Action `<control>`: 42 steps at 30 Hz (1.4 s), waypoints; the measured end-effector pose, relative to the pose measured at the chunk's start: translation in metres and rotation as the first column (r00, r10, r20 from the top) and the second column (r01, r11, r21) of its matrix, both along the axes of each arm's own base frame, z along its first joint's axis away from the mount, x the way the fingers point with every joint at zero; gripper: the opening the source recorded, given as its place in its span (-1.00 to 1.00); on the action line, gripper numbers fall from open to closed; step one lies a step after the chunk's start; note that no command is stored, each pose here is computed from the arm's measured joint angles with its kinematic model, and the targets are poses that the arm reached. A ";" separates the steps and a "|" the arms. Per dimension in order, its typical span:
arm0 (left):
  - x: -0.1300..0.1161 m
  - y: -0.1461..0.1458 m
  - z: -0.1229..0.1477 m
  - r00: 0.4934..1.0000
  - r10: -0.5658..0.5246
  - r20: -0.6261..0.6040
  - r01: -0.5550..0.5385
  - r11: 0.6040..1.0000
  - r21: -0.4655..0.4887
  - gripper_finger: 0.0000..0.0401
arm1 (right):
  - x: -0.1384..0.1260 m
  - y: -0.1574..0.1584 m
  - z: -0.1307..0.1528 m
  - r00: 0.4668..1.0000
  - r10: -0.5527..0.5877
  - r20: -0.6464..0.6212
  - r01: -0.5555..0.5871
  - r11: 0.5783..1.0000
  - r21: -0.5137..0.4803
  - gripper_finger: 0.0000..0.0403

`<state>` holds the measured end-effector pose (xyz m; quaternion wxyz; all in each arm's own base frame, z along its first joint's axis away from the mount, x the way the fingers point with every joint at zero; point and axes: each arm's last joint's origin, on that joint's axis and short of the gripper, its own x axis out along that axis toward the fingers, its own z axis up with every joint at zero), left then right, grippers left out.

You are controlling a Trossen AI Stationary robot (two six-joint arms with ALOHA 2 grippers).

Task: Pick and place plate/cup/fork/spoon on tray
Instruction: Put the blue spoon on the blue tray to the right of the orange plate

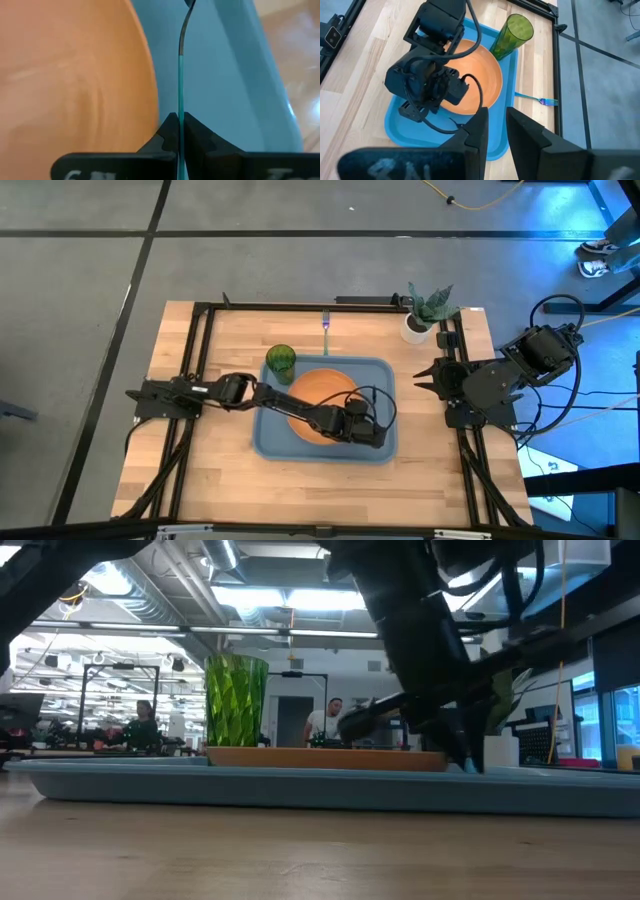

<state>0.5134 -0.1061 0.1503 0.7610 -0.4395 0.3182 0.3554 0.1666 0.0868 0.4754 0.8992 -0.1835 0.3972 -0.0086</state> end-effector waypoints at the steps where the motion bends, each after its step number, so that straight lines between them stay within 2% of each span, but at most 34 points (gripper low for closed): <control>1: 0.001 -0.001 -0.003 1.000 -0.001 0.002 0.002 1.000 -0.004 -1.00 | 0.000 0.000 0.000 1.000 0.000 0.000 0.000 1.000 0.000 -0.64; 4: 0.001 -0.001 -0.012 1.000 0.000 -0.015 0.000 1.000 -0.015 -1.00 | 0.000 0.000 0.000 1.000 0.000 0.000 0.000 1.000 0.000 -0.64; 21: 0.001 -0.001 -0.010 0.998 -0.048 -0.030 0.048 0.999 -0.010 -0.96 | 0.000 0.000 0.000 1.000 0.000 0.000 0.000 1.000 0.000 -0.64; 29: 0.002 -0.001 -0.010 0.999 -0.044 -0.019 0.044 0.999 -0.017 -0.84 | 0.000 0.000 0.000 1.000 0.000 0.000 0.000 1.000 0.001 -0.64; 35: 0.007 0.002 -0.008 0.998 -0.064 0.015 0.065 0.995 -0.077 -0.77 | 0.000 0.000 0.000 1.000 0.000 0.000 0.000 1.000 0.001 -0.64; 42: 0.008 0.006 -0.008 0.996 -0.089 0.008 0.089 0.995 -0.046 -0.74 | 0.000 0.000 0.000 1.000 0.000 -0.001 0.000 1.000 0.001 -0.64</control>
